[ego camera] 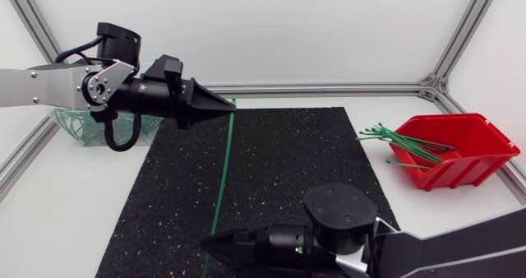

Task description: Take a green cable tie from the red box, thread the tail through the head to close it, then place it in the transparent bin on the left.

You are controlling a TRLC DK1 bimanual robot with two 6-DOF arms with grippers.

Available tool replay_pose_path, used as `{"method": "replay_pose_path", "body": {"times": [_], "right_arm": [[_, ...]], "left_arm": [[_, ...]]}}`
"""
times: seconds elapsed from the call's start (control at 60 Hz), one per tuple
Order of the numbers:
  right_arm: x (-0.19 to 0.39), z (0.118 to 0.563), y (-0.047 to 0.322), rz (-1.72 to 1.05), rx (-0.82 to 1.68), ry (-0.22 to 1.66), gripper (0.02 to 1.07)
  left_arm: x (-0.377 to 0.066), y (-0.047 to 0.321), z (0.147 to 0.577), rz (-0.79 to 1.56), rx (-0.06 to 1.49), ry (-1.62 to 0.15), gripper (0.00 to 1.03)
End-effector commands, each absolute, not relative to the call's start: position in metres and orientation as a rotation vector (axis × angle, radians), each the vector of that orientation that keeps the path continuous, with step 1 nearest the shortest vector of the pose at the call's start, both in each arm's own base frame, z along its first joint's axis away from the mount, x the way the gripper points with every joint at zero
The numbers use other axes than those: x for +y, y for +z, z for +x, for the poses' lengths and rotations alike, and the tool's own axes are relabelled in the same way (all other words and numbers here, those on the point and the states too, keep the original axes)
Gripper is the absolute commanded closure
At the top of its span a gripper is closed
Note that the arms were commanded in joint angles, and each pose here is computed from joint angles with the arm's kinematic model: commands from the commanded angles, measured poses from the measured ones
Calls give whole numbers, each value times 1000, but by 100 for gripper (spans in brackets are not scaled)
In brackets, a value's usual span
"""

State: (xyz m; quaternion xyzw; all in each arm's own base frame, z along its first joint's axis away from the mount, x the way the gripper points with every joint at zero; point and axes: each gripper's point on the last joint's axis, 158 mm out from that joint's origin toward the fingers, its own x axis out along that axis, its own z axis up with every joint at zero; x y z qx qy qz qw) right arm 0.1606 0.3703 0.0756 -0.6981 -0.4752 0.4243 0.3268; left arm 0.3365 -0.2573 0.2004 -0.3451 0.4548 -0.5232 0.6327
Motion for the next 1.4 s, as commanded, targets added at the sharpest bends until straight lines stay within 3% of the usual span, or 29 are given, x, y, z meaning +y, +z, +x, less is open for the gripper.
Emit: {"method": "replay_pose_path", "body": {"times": [0.0, 0.45, 0.55, 1.0, 1.383], "right_arm": [[367, 152, 67, -1823, -1254, 1140, 22], [366, 143, 68, -1782, -1264, 1163, 25], [364, 145, 66, -1785, -1255, 1165, 40], [366, 167, 91, -1776, -1248, 1076, 46], [362, 166, 98, -1764, -1250, 1062, 80]], "left_arm": [[-253, 206, 338, -826, 1053, -1201, 100], [-242, 236, 340, -985, 949, -1200, 100], [-242, 236, 341, -992, 956, -1194, 100], [-242, 230, 344, -1007, 995, -1189, 100], [-240, 223, 349, -1020, 1012, -1176, 100]]}}
